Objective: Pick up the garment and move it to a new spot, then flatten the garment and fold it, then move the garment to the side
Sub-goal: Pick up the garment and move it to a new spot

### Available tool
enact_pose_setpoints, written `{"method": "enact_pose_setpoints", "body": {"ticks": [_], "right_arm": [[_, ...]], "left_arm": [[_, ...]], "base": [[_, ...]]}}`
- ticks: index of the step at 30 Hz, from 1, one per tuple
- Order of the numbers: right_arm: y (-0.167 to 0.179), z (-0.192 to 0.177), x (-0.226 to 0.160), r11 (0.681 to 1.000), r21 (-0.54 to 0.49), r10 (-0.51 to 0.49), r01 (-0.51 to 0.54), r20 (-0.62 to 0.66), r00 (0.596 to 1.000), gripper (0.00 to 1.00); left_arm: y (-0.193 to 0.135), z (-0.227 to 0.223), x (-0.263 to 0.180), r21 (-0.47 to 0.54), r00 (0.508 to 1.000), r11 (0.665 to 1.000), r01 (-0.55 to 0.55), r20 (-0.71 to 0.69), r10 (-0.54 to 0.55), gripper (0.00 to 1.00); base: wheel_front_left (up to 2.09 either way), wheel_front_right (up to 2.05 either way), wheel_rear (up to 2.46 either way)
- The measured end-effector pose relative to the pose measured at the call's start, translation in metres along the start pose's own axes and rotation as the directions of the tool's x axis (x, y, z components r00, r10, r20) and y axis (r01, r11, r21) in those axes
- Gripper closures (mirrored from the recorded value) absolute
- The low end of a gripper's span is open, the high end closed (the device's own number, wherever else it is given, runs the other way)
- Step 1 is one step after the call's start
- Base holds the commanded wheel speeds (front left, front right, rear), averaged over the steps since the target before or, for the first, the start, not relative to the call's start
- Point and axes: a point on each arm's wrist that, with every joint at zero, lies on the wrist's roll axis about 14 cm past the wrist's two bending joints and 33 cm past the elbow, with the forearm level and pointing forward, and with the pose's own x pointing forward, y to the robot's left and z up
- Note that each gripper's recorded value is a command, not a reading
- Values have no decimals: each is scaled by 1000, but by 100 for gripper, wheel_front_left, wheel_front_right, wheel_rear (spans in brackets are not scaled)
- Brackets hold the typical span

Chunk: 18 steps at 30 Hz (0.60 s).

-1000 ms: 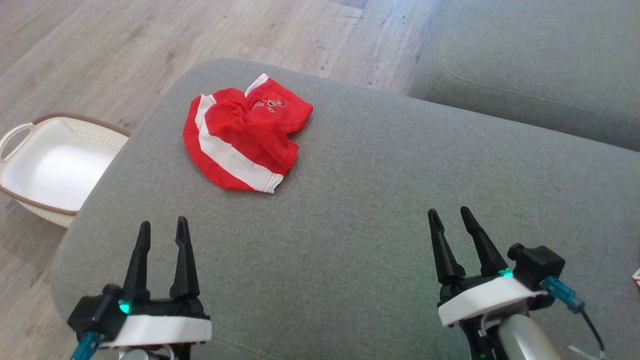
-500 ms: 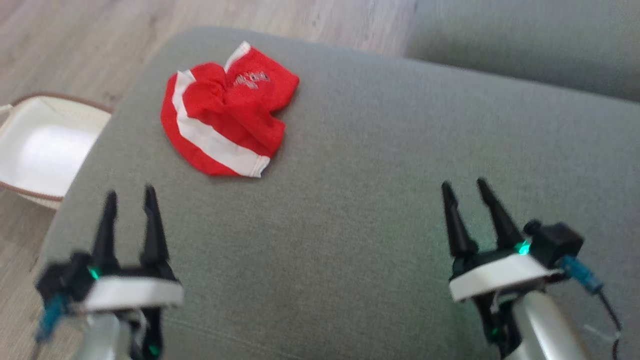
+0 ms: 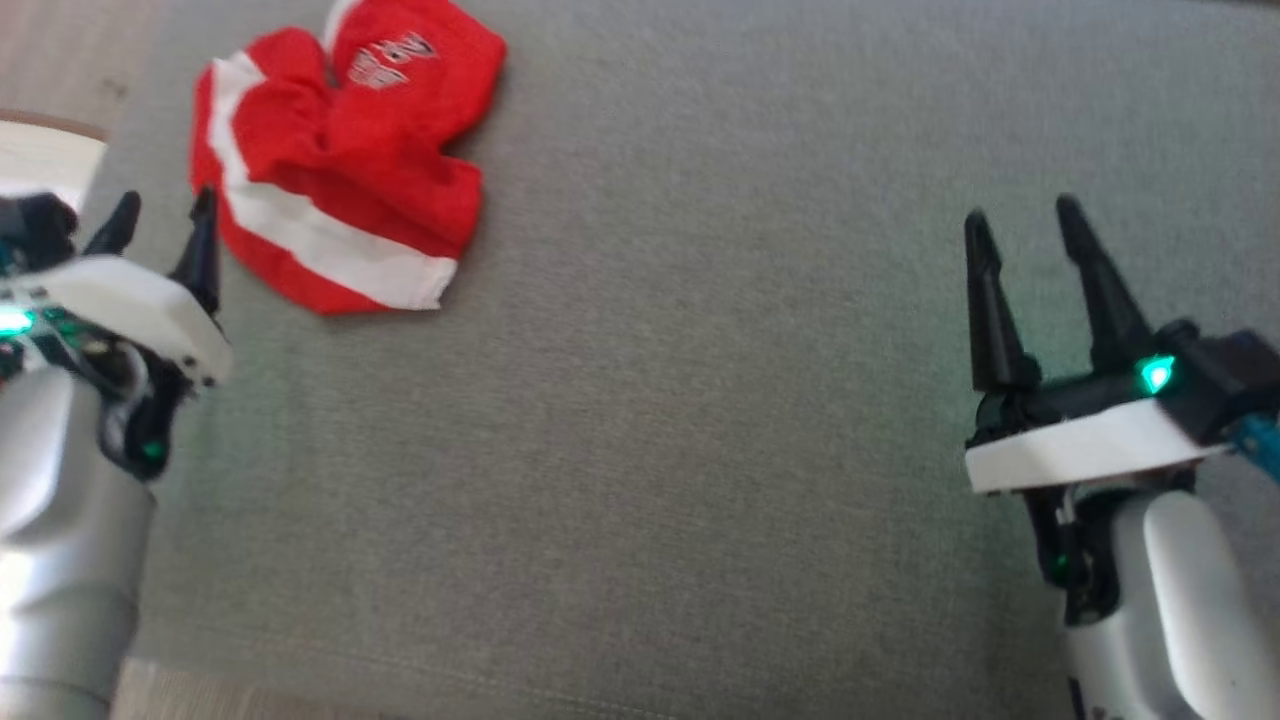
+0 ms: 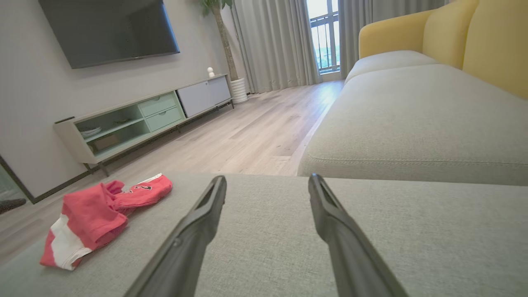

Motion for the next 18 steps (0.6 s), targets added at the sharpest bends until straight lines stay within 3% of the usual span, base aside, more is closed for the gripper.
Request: {"method": "enact_pose_setpoints", "body": {"ticks": [9,16,17,18], "right_arm": [[-34,-6,1,997,-17,-72,72,-16,997,0],[-49,-14,-2,994,-23,-109,108,-33,994,0],[-49,-13,-2,994,-23,-111,110,-32,993,0],[-50,-13,-2,993,-24,-113,112,-30,993,0]], "left_arm": [[-8,-49,44,46,944,999,29,-329,-12,0],[-16,-75,56,4,886,999,43,-463,-36,0],[-17,-75,56,-6,883,999,44,-468,-42,20],[-18,-74,56,-18,883,999,46,-467,-48,75]], "base": [[0,0,0],[0,0,0],[0,0,0],[0,0,0]]}}
